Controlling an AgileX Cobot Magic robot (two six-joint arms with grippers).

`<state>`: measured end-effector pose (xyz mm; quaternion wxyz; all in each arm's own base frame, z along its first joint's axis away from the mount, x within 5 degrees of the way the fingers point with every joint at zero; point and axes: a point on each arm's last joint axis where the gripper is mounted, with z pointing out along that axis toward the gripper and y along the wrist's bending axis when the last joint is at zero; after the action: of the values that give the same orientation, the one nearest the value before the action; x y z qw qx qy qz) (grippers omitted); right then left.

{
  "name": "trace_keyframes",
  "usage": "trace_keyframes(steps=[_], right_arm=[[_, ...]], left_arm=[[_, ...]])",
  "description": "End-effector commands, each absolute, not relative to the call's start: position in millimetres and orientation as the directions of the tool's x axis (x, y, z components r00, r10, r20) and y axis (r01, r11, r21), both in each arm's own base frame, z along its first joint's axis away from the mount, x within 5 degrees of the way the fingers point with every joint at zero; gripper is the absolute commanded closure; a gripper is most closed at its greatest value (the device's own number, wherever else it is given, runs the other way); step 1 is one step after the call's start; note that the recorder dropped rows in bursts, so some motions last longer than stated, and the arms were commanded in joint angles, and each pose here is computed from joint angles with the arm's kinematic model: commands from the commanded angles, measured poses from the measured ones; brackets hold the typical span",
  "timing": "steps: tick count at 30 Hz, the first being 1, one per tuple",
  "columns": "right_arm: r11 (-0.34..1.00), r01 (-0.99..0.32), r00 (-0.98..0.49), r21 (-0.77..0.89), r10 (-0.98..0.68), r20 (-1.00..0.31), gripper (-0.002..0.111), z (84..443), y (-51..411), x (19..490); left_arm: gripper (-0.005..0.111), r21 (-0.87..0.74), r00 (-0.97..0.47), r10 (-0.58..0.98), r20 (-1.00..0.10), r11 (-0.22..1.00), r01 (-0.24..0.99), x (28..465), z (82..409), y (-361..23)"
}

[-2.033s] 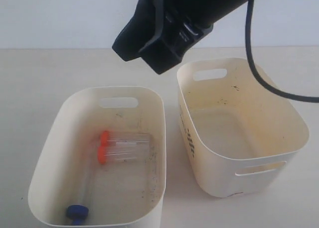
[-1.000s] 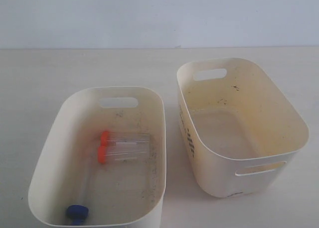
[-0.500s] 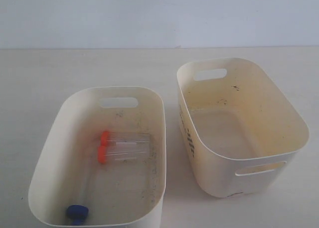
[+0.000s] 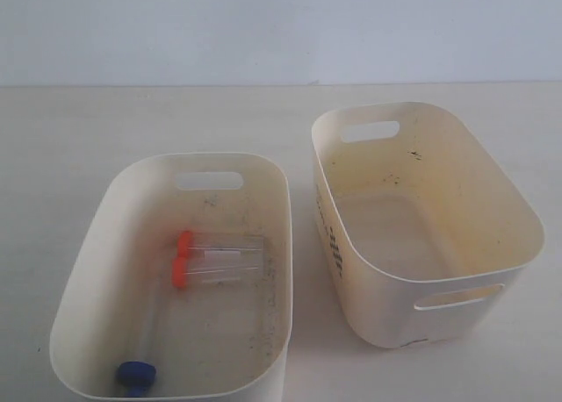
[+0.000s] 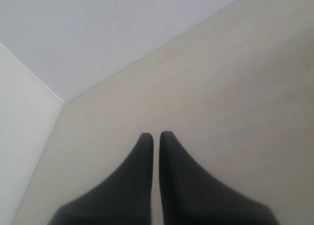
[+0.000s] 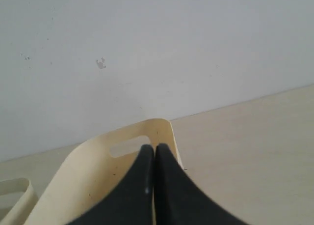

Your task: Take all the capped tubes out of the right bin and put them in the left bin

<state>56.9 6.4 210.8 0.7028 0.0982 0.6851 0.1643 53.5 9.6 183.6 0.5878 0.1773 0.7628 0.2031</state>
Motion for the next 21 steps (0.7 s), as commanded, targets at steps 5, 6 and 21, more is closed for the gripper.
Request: trace_keyframes(steps=[5, 6, 21], right_arm=[[0.968, 0.011, -0.212, 0.25, 0.246, -0.946, 0.108, 186.4, 2.5, 54.4], [0.969, 0.024, -0.23, 0.244, 0.243, -0.942, 0.108, 184.5, 1.6, 54.0], [0.973, 0.033, -0.249, 0.23, 0.231, -0.94, 0.108, 182.5, 1.0, 53.6]], left_arm=[[0.103, 0.515, -0.241, 0.507, -0.828, 0.857, 0.031, 53.7, 185.1, 9.3], [0.103, 0.515, -0.241, 0.507, -0.828, 0.857, 0.031, 53.7, 185.1, 9.3], [0.103, 0.515, -0.241, 0.507, -0.828, 0.857, 0.031, 53.7, 185.1, 9.3]])
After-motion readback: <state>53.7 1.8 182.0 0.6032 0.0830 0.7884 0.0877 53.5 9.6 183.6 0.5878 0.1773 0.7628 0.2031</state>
